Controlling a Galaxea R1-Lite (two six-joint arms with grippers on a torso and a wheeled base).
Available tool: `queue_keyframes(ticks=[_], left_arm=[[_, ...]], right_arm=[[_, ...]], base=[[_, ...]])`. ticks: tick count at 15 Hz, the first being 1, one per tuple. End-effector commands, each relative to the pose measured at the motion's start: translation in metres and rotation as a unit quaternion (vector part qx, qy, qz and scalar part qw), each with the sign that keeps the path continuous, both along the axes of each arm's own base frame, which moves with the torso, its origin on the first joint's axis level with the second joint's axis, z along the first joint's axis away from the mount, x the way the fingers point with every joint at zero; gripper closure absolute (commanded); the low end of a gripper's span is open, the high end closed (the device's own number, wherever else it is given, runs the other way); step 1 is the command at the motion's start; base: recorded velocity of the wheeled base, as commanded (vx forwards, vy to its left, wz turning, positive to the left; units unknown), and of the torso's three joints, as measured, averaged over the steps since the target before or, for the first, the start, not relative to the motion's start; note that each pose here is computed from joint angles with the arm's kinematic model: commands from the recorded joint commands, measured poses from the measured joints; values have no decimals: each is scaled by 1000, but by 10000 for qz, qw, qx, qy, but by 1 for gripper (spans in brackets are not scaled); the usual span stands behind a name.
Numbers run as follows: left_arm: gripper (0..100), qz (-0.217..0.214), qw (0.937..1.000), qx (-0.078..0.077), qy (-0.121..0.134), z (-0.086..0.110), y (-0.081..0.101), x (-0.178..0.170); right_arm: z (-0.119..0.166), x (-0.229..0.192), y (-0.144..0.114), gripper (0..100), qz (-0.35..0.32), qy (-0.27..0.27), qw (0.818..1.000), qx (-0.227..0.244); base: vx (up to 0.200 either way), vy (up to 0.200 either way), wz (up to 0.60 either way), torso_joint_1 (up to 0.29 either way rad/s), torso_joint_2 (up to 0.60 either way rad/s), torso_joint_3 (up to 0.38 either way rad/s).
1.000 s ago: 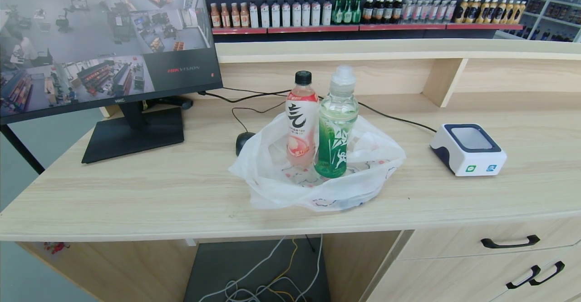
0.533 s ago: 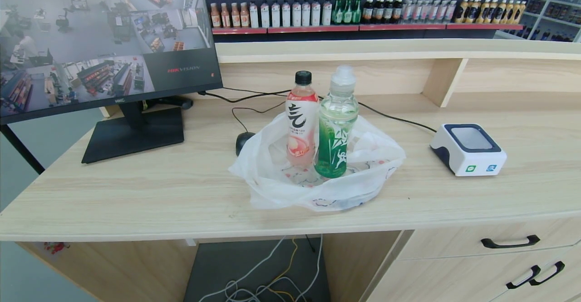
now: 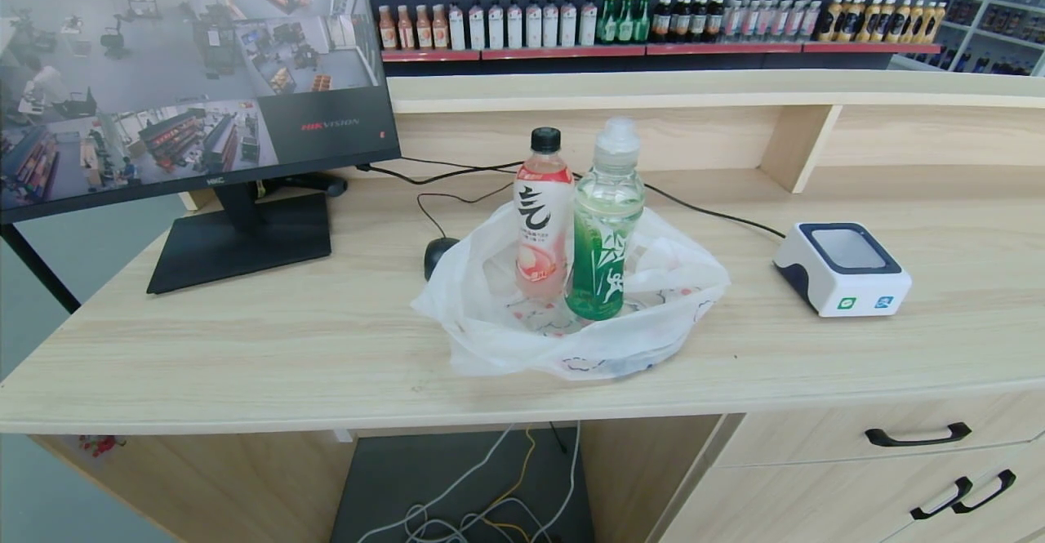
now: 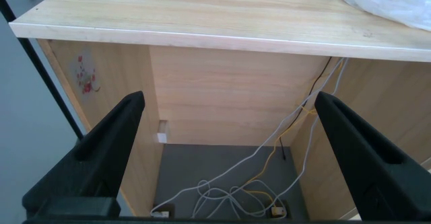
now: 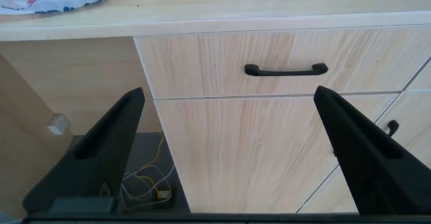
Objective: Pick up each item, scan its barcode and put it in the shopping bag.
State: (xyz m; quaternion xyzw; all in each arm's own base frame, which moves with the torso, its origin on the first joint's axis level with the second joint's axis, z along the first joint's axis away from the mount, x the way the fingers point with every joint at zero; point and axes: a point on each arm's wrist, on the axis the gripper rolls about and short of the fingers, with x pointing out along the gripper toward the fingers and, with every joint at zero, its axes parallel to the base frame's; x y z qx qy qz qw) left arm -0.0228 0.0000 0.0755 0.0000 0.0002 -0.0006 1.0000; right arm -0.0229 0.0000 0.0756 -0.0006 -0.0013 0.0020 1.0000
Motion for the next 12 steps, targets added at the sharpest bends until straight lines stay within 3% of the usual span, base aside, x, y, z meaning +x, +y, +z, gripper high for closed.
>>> queue_keyframes(ticks=[1, 11, 12], left_arm=[[0, -1, 10000, 0, -2, 0, 0, 0], [0, 6, 10000, 0, -2, 0, 0, 0], [0, -9, 10000, 0, -2, 0, 0, 0]], right_arm=[[0, 0, 0, 0, 3, 5, 10000, -1], [0, 0, 0, 0, 3, 5, 10000, -9], [0, 0, 0, 0, 10, 5, 10000, -9]], base=[[0, 0, 0, 0, 0, 0], [0, 0, 0, 0, 0, 0], [0, -200, 0, 2, 2, 2]])
